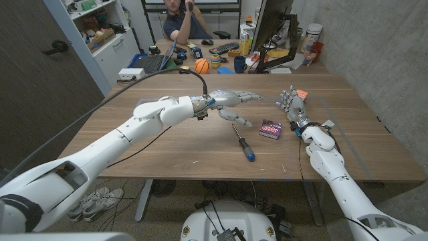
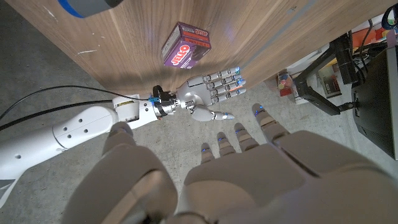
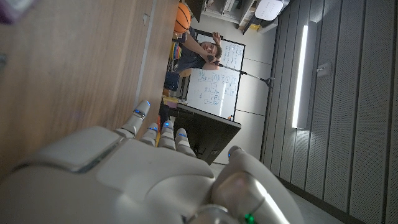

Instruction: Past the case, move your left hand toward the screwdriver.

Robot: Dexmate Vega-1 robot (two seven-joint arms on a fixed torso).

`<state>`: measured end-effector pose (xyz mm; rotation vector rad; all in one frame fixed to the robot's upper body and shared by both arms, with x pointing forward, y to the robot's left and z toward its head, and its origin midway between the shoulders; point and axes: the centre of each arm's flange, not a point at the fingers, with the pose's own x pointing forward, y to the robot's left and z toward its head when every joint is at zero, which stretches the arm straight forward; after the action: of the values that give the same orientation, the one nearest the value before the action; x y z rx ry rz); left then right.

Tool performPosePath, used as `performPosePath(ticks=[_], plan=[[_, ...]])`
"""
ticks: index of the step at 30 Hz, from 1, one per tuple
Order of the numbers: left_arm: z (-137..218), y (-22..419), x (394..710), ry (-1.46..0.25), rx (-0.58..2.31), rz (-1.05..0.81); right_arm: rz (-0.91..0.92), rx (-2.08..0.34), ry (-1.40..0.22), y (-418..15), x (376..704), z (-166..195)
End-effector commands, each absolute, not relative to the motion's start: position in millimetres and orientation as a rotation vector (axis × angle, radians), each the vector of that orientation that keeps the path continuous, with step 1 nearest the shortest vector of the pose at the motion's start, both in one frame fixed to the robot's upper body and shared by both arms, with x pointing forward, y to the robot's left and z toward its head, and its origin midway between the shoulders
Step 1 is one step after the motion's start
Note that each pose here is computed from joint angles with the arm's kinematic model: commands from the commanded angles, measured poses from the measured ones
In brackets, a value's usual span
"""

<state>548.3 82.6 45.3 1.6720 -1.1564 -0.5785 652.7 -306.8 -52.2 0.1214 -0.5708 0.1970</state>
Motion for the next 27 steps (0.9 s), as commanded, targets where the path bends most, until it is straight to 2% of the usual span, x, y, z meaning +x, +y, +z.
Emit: performPosePath(ticks=[1,27], plan=[[41.6,76.3,552.0,-1.081,1.740,-0.631,0.193,0.123,-0.568,-307.2,656.4,-52.3],[22.1,56.8,549.2,-1.015,1.935,-0.792,0.186,0.137,-0.568,-309.6,657.9,-53.6]])
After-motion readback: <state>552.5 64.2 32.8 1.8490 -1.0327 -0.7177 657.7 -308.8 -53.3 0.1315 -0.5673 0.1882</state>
